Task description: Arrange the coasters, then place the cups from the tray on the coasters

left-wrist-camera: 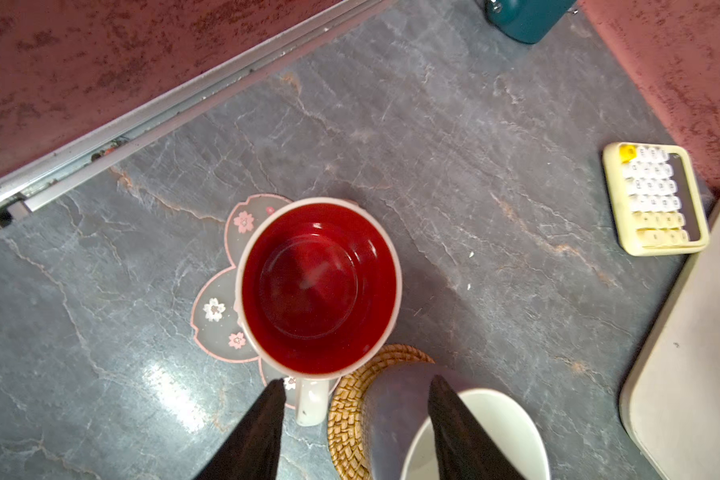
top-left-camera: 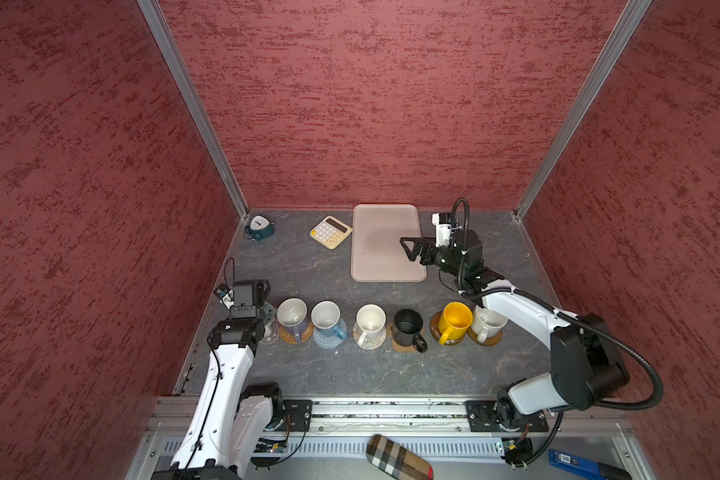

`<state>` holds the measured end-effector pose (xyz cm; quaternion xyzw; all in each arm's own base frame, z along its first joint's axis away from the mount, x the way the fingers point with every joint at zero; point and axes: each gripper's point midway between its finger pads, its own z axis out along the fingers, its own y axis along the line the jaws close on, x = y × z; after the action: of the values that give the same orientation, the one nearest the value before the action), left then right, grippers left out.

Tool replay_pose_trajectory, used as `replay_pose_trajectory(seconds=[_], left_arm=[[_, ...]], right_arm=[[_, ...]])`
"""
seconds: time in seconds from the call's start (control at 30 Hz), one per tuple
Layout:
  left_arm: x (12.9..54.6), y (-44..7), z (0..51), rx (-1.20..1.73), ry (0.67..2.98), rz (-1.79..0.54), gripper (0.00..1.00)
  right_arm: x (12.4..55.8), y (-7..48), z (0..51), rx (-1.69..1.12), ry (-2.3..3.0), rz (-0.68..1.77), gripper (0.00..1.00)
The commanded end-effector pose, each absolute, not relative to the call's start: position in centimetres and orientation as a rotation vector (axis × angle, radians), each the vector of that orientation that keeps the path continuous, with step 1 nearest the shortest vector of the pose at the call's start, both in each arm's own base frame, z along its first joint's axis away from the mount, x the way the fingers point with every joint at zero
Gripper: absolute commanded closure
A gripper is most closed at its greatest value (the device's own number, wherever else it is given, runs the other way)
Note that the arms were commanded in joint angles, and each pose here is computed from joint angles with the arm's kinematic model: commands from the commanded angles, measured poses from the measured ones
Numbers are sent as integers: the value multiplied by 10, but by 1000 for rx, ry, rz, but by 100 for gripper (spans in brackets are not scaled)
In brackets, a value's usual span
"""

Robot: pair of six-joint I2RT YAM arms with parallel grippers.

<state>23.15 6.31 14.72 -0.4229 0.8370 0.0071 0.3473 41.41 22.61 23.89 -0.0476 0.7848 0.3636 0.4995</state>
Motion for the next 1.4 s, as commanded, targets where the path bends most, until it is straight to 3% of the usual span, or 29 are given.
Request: replay_pose_trajectory(seconds=[0.0,0.17,0.57,0.9,1.37], left_arm=[[233,62,168,-1043,2174,7,31],[243,56,201,-950,2155,-36,0],[274,34,253,-681,2058,-166,0],[310,4,286,-442,1923,-313,0],[371,-19,243,-229,1950,-303,0]], right_arm=[[413,227,266,-142,1823,875,1],[411,223,287,-149,1786,854,1],[427,201,317,-168,1748,615,1],[418,157,301,-171,1597,297,1],[415,84,261,-52,1573,-112,1]])
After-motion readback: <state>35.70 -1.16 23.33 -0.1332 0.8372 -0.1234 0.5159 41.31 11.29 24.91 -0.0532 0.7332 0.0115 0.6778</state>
